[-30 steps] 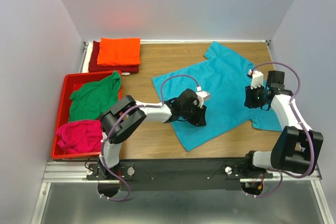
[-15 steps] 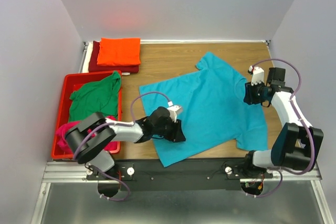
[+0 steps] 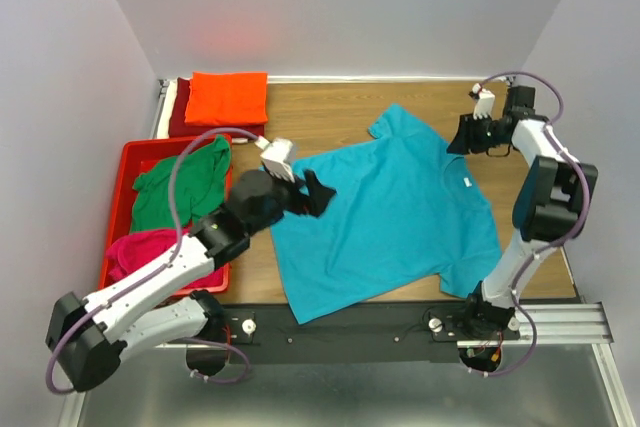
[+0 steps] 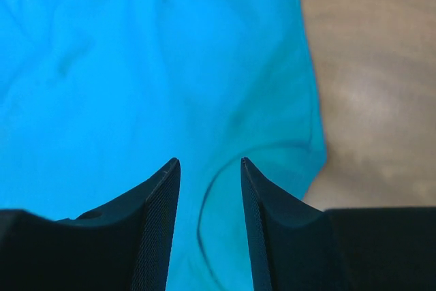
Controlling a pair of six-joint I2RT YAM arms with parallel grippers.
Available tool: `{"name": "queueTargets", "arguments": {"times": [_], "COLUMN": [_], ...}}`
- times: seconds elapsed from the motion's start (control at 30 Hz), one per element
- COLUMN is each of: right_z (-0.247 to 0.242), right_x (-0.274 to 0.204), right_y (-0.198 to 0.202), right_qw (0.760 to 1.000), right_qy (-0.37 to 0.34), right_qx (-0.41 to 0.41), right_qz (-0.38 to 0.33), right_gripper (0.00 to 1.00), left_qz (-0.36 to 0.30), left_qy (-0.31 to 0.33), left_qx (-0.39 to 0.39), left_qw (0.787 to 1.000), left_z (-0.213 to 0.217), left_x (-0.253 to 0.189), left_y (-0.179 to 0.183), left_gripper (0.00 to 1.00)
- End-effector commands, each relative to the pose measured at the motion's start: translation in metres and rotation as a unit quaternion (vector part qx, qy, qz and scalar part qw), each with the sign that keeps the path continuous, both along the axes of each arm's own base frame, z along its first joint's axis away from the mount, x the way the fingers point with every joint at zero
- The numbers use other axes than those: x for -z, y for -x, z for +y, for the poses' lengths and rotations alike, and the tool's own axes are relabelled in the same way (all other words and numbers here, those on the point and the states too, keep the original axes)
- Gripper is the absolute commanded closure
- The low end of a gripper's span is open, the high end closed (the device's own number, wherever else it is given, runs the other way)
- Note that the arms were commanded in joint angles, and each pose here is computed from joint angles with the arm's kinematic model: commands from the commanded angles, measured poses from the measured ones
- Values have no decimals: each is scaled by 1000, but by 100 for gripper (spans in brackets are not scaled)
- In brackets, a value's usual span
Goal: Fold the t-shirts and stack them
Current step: Flatten the tshirt out
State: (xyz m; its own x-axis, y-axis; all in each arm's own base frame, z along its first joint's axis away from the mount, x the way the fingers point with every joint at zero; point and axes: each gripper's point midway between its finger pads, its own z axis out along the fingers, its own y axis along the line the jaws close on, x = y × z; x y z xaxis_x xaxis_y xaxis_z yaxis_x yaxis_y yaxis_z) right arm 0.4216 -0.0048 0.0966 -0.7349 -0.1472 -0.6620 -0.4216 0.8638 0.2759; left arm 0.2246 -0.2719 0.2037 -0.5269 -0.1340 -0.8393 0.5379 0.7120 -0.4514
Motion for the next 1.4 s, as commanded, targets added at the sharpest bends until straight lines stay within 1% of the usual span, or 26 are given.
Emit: {"name": "queueTargets", "arguments": {"times": [0.0, 0.03, 0.1, 0.17, 0.27, 0.4, 0.53, 0.6, 0.67, 0.7, 0.77, 0.8, 0.87, 0.9, 0.93, 0.97, 1.07, 1.2, 1.27, 1.37], "right_z": [24, 24, 26, 24, 19, 14, 18, 18, 18, 18, 15, 14, 7, -1, -6, -15, -41, -73, -82, -83], "right_x": [1, 9, 16, 25, 42, 62, 83, 90, 95, 96, 97, 97, 95, 95, 98, 91, 91, 92, 90, 87], "right_y": [-42, -60, -79, -99, -116, -122, -114, -110, -105, -102, -99, -98, -94, -93, -87, -86, -72, -52, -30, -14], "right_qw": [997, 997, 998, 998, 998, 997, 996, 995, 995, 994, 994, 994, 993, 991, 989, 988, 982, 977, 976, 978], "right_qy": [-76, -77, -58, -46, -10, 3, -4, 5, 5, 6, 13, 20, 36, 59, 71, 80, 107, 118, 122, 127], "right_qx": [-5, 7, 20, 32, 51, 58, 53, 54, 54, 54, 57, 58, 64, 76, 82, 91, 117, 140, 140, 120], "right_qz": [19, 28, 30, 31, 34, 46, 72, 81, 89, 92, 96, 96, 95, 94, 100, 93, 102, 111, 118, 116], "right_gripper": [52, 51, 49, 49, 49, 49, 49, 50, 52, 60, 69, 76, 84, 92, 94, 95, 96, 96, 96, 94], "left_qz": [-72, -75, -83, -82, -79, -70, -67, -65, -62, -59, -59, -60, -61, -62, -64, -64, -65, -70, -69, -65], "left_qy": [-59, -61, -74, -81, -78, -69, -61, -55, -49, -50, -50, -50, -48, -50, -50, -51, -58, -64, -68, -70], "left_qx": [-103, -107, -117, -122, -118, -119, -116, -114, -105, -105, -105, -105, -104, -104, -106, -105, -106, -102, -97, -93], "left_qw": [990, 990, 987, 986, 987, 988, 989, 990, 991, 991, 991, 991, 992, 991, 991, 991, 991, 990, 991, 991], "left_z": [60, 64, 73, 75, 73, 73, 71, 69, 66, 66, 66, 66, 67, 68, 69, 69, 72, 73, 72, 74], "left_x": [-26, -29, -33, -33, -30, -22, -20, -20, -17, -15, -15, -15, -15, -15, -15, -15, -12, -7, -3, 1], "left_y": [-50, -56, -67, -71, -72, -70, -69, -69, -66, -66, -66, -66, -64, -63, -64, -63, -64, -69, -74, -84], "left_gripper": [10, 10, 10, 10, 10, 10, 10, 10, 11, 11, 11, 11, 11, 11, 11, 11, 11, 11, 11, 11]}}
